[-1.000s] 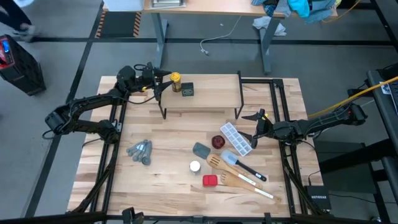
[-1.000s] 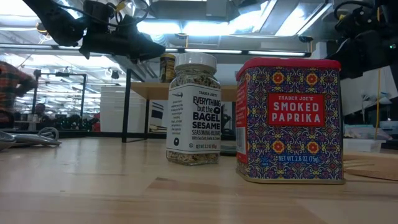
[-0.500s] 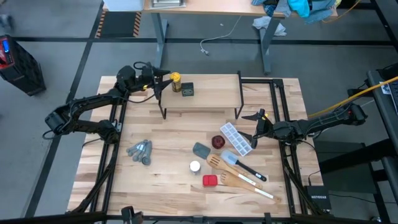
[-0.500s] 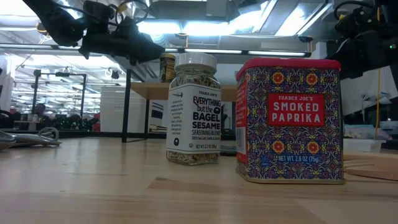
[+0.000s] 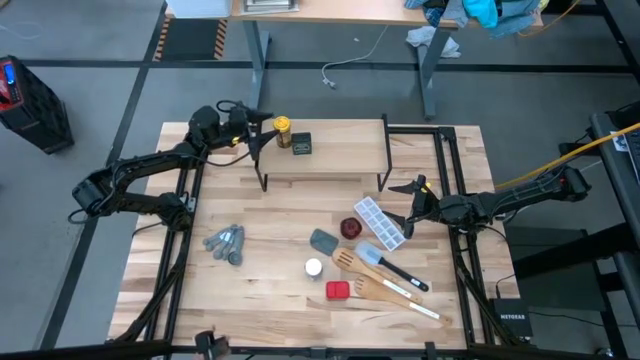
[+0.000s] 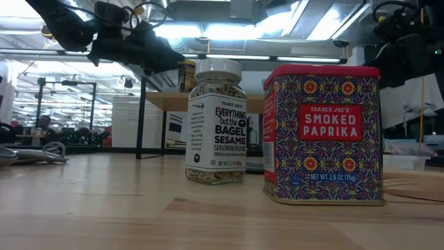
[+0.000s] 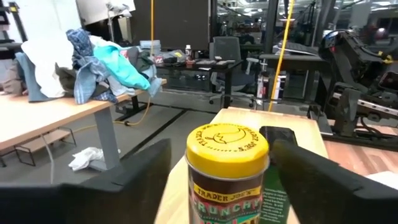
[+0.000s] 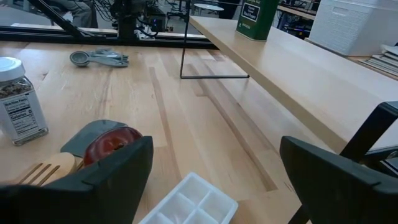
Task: Shelf spices
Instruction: Remove the yellow seasoning bottle from the shelf
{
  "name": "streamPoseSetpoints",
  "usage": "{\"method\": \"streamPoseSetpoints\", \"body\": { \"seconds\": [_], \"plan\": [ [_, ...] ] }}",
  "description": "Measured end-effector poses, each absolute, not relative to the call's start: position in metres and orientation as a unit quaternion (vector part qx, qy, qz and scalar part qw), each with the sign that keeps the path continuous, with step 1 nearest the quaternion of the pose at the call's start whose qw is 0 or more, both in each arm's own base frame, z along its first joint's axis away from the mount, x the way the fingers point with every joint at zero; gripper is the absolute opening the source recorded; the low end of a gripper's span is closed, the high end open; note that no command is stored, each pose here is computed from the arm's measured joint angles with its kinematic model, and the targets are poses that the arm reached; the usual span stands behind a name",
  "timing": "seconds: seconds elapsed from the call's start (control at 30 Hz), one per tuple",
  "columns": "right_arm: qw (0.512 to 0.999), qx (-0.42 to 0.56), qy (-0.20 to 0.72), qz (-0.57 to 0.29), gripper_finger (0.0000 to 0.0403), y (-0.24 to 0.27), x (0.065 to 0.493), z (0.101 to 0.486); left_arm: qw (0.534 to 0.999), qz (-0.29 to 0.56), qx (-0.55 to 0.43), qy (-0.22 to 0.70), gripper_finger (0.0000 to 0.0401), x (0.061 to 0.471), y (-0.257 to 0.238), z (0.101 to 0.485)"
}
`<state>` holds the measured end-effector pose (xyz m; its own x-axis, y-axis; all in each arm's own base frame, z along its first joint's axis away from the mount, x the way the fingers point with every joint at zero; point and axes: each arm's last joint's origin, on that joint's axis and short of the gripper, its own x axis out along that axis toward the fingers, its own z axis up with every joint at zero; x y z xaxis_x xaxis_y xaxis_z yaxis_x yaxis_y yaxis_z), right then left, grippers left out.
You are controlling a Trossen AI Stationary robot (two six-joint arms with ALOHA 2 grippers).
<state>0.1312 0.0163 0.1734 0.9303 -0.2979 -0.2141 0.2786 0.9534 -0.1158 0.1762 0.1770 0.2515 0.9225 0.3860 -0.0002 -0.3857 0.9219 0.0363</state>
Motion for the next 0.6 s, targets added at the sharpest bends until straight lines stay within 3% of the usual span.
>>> {"method": "streamPoseSetpoints", "body": {
  "seconds": [0.27,0.6],
  "plan": [
    [0.982,-0.042,0.115,-0.147,0.0356,0.0164,0.1312,0.1734,0.979,0.203,0.011,0.014,0.0388,0.1755,0.1778,0.2492],
    [0.982,-0.042,0.115,-0.147,0.0356,0.0164,0.1312,0.1735,0.982,0.183,0.019,0.039,0.0399,0.1765,0.1759,0.2443]
  ]
}}
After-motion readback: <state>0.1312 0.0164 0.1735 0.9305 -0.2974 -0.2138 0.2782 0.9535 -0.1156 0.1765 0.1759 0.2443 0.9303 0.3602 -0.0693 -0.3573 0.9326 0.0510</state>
